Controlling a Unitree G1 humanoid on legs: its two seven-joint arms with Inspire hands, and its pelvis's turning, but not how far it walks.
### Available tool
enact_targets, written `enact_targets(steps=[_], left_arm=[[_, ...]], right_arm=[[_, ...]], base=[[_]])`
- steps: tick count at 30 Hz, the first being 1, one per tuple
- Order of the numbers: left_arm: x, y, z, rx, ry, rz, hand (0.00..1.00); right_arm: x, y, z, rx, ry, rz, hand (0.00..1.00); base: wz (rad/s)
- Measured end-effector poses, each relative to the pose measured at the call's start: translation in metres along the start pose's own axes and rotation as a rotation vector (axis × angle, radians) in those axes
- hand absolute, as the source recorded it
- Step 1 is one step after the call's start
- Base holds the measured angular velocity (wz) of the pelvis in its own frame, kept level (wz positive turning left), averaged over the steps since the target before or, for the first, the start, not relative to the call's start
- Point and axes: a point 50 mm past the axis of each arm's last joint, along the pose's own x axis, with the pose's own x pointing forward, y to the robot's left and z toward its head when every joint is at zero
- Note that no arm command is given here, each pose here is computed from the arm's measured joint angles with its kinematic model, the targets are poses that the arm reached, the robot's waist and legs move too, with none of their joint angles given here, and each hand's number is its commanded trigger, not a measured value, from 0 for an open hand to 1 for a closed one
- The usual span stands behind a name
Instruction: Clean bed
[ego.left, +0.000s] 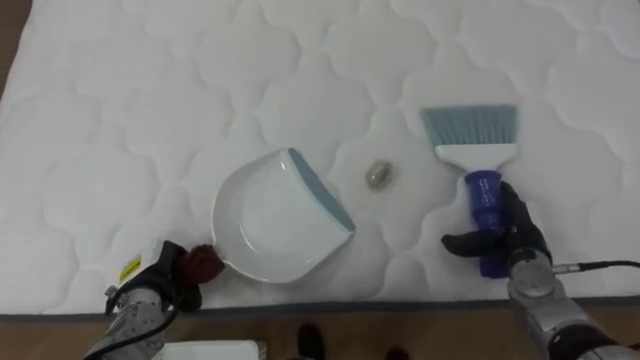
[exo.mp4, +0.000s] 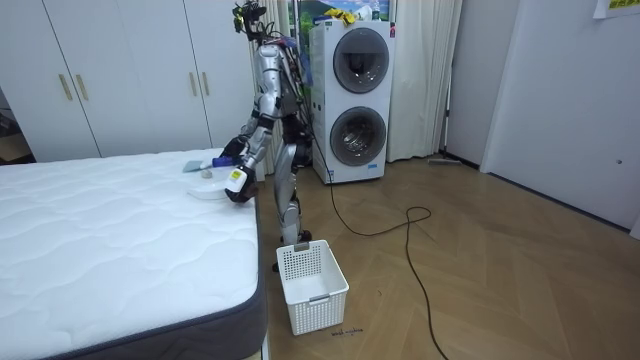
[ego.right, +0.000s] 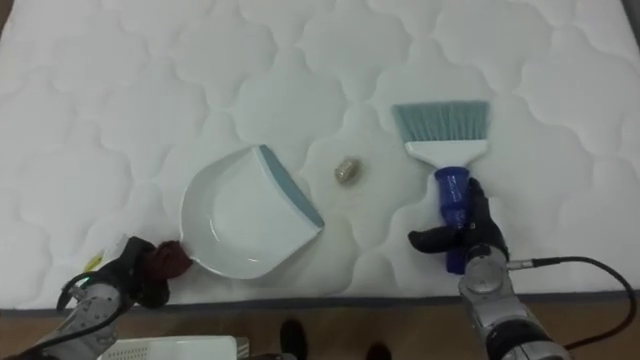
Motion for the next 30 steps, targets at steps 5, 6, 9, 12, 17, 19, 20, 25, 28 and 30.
enact_targets(steps=[5,6,9,12,17,19,20,25,28,30], left_arm=[[0.001,0.002,0.004,0.007,-0.012,0.003,1.00],[0.001,0.001,0.005,0.012,-0.015,0.001,1.00],[0.002,0.002,0.005,0.014,-0.013,0.004,1.00],[0.003,0.003,0.007,0.016,-0.014,0.006,1.00],[0.003,0.003,0.007,0.016,-0.014,0.004,1.00],[0.003,0.002,0.007,0.016,-0.013,0.004,1.00],[0.002,0.002,0.007,0.016,-0.012,0.004,1.00],[0.002,0.002,0.007,0.015,-0.010,0.003,1.00],[0.003,0.002,0.007,0.015,-0.012,0.004,1.00],[0.003,0.002,0.007,0.016,-0.011,0.004,1.00]], right_arm=[[0.001,-0.001,-0.001,-0.008,0.024,0.004,0.00],[0.001,-0.002,-0.003,-0.010,0.031,0.002,0.19],[0.002,-0.004,-0.001,-0.006,0.032,-0.006,0.97],[0.003,-0.007,0.000,0.000,0.032,-0.036,1.00],[0.005,-0.027,-0.003,-0.039,0.043,-0.097,1.00],[0.006,-0.030,-0.005,-0.048,0.056,-0.105,1.00],[0.006,-0.031,-0.006,-0.056,0.066,-0.107,1.00],[0.004,-0.033,-0.014,-0.074,0.108,-0.110,1.00],[0.004,-0.033,-0.016,-0.064,0.119,-0.112,1.00],[0.003,-0.032,-0.017,-0.045,0.129,-0.111,1.00]], base=[[0.05],[0.11],[0.02],[0.00],[0.00],[0.00],[0.00],[-0.01],[0.00],[0.00]])
